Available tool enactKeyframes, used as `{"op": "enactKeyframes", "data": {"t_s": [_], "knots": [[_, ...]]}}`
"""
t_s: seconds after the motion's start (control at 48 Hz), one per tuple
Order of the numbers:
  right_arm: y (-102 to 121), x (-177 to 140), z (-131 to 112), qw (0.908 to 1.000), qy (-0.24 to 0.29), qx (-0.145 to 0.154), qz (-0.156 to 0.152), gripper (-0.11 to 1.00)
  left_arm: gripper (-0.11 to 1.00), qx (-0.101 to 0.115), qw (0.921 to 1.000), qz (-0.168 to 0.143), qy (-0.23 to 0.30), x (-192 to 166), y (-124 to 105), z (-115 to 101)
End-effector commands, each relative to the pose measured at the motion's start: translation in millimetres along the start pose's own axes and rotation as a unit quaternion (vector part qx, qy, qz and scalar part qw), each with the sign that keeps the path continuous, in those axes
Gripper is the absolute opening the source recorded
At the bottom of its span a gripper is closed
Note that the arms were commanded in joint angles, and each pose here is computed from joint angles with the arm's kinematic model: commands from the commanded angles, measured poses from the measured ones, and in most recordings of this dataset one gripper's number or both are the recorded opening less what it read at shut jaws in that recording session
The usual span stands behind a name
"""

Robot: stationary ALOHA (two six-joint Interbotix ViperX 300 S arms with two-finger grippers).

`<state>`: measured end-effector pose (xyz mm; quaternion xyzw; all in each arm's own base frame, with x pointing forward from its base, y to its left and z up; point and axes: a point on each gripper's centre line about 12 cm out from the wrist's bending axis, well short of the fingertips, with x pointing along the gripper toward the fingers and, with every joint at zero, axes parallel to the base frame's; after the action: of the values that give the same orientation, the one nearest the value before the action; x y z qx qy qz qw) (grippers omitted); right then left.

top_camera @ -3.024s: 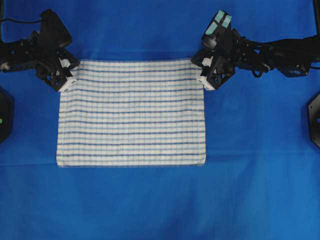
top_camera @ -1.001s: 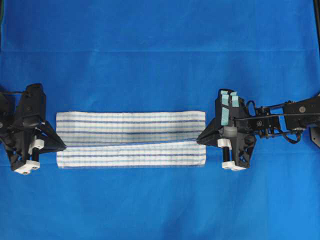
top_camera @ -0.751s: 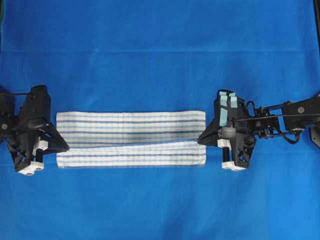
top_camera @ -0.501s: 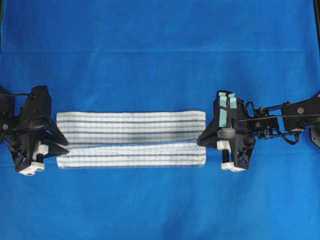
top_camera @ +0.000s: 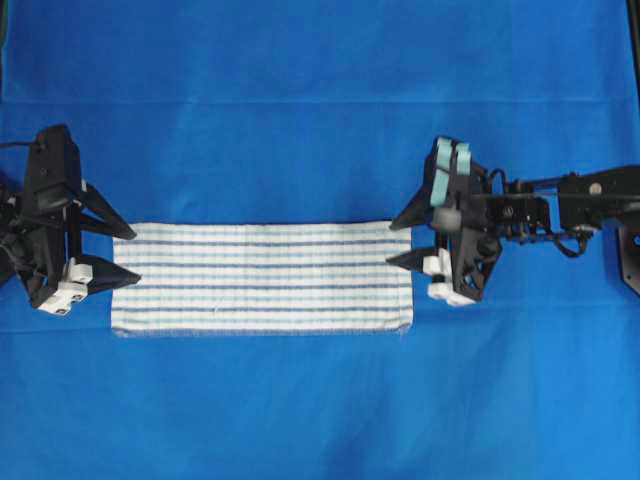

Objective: Fold the blue towel.
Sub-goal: 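Release the edge and regrasp the folded towel's side corners with both grippers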

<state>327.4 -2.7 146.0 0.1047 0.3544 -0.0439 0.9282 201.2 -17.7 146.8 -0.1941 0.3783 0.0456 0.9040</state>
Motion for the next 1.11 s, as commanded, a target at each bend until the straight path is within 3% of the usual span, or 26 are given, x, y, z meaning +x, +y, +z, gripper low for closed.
{"op": "enactKeyframes", "data": {"t_s": [0.0,0.209,0.501,0.834,0.938,1.084], "knots": [[-8,0,7,0.9999,-0.009,0.009,-0.009,0.60,0.72,0.005,0.9999,0.011,0.002,3,4,3],[-21,12,-1,0.9994,0.010,0.020,-0.025,0.60,0.72,0.011,0.9990,0.037,0.020,18,17,1],[-32,33,-20,0.9975,0.051,0.029,-0.041,0.60,0.72,-0.012,0.9927,0.088,0.082,44,44,-18],[-33,34,-24,0.9971,0.057,0.027,-0.042,0.56,0.65,-0.020,0.9902,0.097,0.099,47,48,-25],[-33,34,-23,0.9972,0.058,0.023,-0.042,0.43,0.47,-0.024,0.9891,0.099,0.106,47,49,-26],[-31,34,-23,0.9972,0.059,0.021,-0.040,0.04,0.16,-0.023,0.9869,0.104,0.121,46,49,-30]]}}
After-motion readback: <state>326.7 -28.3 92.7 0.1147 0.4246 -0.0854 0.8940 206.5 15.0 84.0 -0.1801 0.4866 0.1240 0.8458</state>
